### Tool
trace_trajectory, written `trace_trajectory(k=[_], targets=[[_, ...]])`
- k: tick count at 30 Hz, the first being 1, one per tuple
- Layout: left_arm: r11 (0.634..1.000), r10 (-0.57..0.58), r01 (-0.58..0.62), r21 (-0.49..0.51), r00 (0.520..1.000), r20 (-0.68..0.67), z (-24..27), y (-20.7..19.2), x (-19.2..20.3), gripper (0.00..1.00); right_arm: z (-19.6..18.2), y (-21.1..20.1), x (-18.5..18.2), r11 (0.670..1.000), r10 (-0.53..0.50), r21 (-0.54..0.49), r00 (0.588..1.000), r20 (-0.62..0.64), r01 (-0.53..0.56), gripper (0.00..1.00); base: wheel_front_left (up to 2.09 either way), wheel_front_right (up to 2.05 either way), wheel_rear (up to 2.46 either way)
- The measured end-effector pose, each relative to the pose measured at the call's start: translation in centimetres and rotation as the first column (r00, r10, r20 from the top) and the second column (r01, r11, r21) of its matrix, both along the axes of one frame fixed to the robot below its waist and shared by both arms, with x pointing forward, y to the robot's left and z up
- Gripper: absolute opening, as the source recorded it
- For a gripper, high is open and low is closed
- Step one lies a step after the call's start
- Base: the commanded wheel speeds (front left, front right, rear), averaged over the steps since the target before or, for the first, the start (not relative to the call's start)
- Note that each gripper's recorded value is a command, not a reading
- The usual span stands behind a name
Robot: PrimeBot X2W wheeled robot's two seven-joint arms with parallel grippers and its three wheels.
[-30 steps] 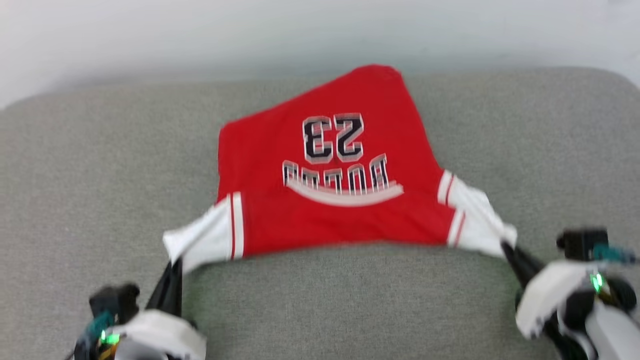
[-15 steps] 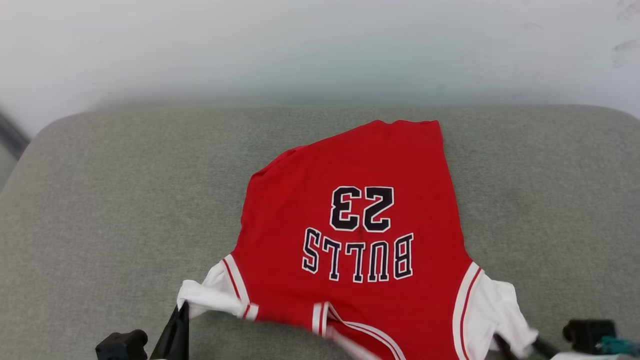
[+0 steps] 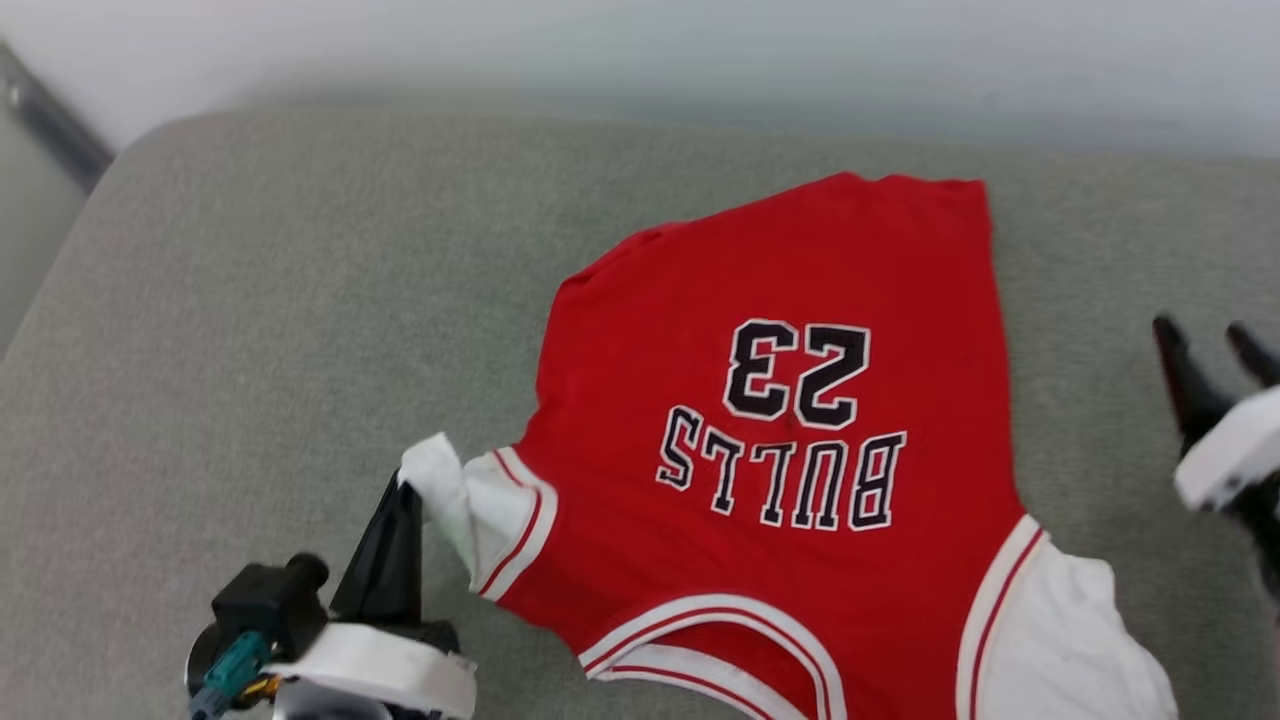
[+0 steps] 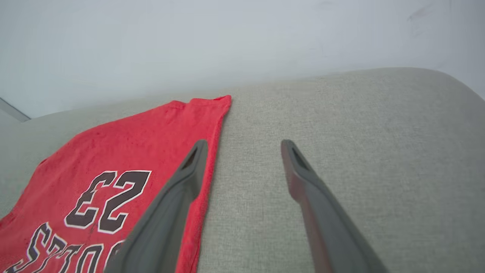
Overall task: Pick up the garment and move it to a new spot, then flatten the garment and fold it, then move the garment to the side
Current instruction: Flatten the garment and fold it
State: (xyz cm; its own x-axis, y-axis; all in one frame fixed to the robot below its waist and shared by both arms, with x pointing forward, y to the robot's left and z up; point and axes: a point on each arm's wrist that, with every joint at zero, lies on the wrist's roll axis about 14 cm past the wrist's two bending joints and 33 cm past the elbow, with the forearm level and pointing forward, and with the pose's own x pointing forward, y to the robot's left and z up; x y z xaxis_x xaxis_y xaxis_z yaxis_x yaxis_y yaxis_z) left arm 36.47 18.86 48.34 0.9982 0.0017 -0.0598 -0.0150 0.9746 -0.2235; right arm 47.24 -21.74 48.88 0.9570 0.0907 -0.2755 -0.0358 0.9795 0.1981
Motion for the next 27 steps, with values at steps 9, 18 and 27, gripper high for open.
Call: trace_trajectory(k=[9,18,27], targets=[[1.000,0.009,-0.008,-0.021,1.000,0.024,-0.4,-0.6,2.6,0.00,-3.0,1.7,10.7,0.997,0.069,-0.004,0.964,-0.255,-0.073,1.00,0.00,0.00,0.00],[0.999,0.031,-0.031,-0.021,1.000,-0.004,-2.3,-0.2,4.3,0.00,-8.2,6.2,16.4,0.985,0.156,0.011,0.861,-0.485,-0.172,1.00,0.00,0.00,0.00],[0.998,0.063,-0.064,-0.002,0.996,-0.061,-4.4,0.9,4.6,0.00,-14.2,8.6,16.7,0.977,0.196,0.066,0.742,-0.641,-0.201,1.00,0.00,0.00,0.00]])
